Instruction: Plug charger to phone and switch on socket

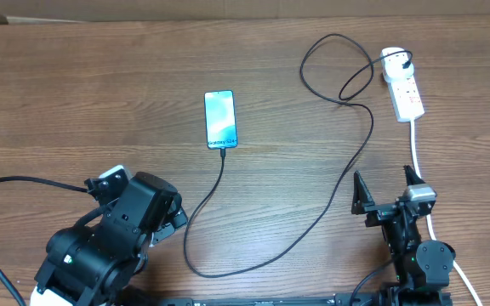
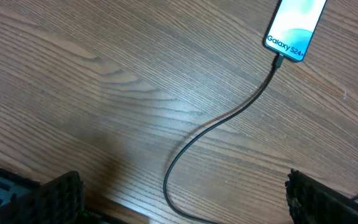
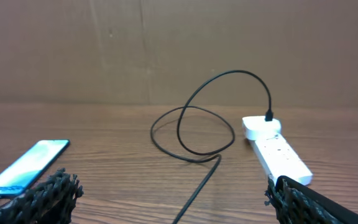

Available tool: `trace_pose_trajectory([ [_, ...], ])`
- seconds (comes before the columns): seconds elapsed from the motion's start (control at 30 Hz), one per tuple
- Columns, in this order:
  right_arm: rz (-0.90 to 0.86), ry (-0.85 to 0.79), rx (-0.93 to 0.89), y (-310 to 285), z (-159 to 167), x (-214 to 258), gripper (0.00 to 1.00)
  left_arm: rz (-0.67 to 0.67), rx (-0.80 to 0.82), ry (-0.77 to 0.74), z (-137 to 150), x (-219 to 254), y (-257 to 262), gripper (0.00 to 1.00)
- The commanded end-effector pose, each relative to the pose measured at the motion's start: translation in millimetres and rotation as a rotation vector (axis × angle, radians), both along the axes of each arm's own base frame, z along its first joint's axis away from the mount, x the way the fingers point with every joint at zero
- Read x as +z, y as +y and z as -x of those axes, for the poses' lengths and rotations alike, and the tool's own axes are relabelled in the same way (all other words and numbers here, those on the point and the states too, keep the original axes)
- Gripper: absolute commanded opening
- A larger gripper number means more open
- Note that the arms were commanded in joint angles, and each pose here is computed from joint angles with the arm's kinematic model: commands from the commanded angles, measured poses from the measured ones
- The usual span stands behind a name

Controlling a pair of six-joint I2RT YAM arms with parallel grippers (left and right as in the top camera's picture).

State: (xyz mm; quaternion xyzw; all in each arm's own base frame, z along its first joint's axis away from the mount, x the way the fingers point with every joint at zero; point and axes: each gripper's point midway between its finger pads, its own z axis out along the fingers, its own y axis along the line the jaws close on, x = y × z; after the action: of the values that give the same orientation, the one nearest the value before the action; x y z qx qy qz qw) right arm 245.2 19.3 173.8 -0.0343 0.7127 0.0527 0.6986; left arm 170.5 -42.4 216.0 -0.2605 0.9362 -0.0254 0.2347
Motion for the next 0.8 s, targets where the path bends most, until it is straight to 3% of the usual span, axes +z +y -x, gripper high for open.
trace_pose_trajectory([
  [0.0, 0.043, -0.004, -0.018, -3.3, -0.4, -2.9, 1.00, -0.007, 0.021, -0.013, -1.1, 0.4, 2.3, 1.00],
  [0.77, -0.044, 0.010, -0.049, -8.4, -0.7, -4.0, 1.00, -0.007, 0.021, -0.013, -1.1, 0.4, 2.3, 0.99],
])
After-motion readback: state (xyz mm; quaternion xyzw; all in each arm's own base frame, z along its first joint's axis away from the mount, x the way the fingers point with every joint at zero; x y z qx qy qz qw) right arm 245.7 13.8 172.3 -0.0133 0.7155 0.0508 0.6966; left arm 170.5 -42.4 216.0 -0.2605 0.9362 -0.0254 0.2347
